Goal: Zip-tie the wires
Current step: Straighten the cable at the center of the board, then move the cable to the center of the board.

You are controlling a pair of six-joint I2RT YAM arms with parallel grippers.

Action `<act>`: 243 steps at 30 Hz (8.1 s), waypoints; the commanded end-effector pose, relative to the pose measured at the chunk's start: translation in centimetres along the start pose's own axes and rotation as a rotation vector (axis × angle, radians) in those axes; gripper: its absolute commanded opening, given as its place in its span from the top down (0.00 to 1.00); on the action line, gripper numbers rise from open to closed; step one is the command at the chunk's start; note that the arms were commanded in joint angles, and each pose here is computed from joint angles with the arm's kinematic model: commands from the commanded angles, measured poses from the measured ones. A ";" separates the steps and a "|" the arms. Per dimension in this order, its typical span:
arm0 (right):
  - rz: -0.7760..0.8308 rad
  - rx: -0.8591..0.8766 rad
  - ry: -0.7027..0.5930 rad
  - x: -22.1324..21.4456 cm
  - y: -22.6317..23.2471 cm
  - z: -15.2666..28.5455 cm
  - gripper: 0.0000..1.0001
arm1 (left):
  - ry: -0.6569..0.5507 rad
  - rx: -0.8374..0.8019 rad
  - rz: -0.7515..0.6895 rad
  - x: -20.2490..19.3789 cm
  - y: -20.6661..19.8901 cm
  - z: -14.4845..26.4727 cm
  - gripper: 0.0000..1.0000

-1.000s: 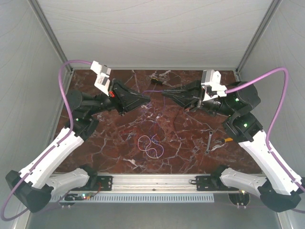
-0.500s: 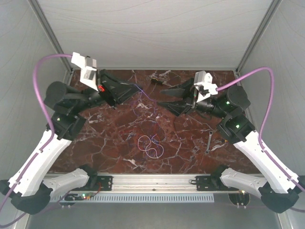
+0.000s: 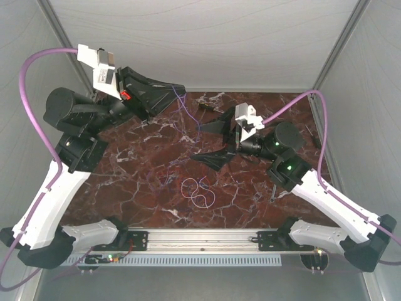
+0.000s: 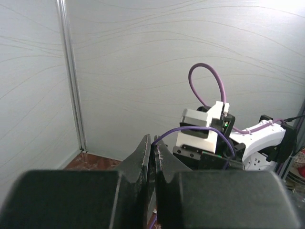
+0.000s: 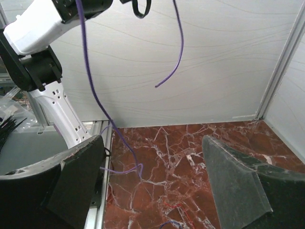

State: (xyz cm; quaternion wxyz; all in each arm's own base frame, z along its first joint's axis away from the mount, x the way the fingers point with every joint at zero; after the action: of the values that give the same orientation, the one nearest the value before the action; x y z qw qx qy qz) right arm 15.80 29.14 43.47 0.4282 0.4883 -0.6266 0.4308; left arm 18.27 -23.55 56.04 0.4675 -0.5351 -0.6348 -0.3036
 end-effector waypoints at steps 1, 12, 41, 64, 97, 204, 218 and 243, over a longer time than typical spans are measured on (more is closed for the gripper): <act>0.026 -0.006 -0.084 0.6 0.0 -0.4 0.18 | -0.047 0.016 -0.047 1.9 -0.2 -0.2 1.00; -0.046 -0.028 -0.076 -3.3 -0.2 -1.2 0.27 | -0.108 0.032 -0.067 3.6 -0.2 -0.4 1.00; -0.238 -0.033 -0.151 -8.0 0.5 -5.3 0.48 | -0.181 0.077 -0.132 5.9 -0.3 -0.1 1.00; -0.379 -0.556 0.409 -12.2 -1.8 3.7 1.00 | 0.134 0.682 -0.180 -4.1 7.5 8.7 1.00; -0.895 -0.843 1.386 -28.8 6.1 19.4 1.00 | 0.859 1.295 0.438 -35.2 10.3 25.2 1.00; -0.824 -1.051 1.248 -39.0 3.1 14.9 0.98 | 0.732 1.408 0.787 -48.0 6.7 25.7 0.95; -0.760 -1.074 1.262 -38.3 1.0 15.4 0.98 | 0.674 1.493 0.662 -46.4 10.8 27.0 0.98; -0.665 -1.044 0.933 -25.3 -5.6 12.2 0.43 | 0.670 1.138 0.650 -37.2 7.1 21.5 0.32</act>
State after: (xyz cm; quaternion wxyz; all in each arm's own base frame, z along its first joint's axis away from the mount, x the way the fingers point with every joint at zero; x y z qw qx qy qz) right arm 20.52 25.39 14.82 0.9289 0.1972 -0.2811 0.1384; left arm 18.88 -17.53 9.48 0.9134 -0.2455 -0.3084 0.1020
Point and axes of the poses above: each gripper's point midway between its finger pads, its own z axis back along the fingers, its own y axis along the line the jaws close on, x = y × z, the point moved 3 cm from there along z, back along the fingers, and after that the axes turned 4 degrees about z, right-handed, at the moved point
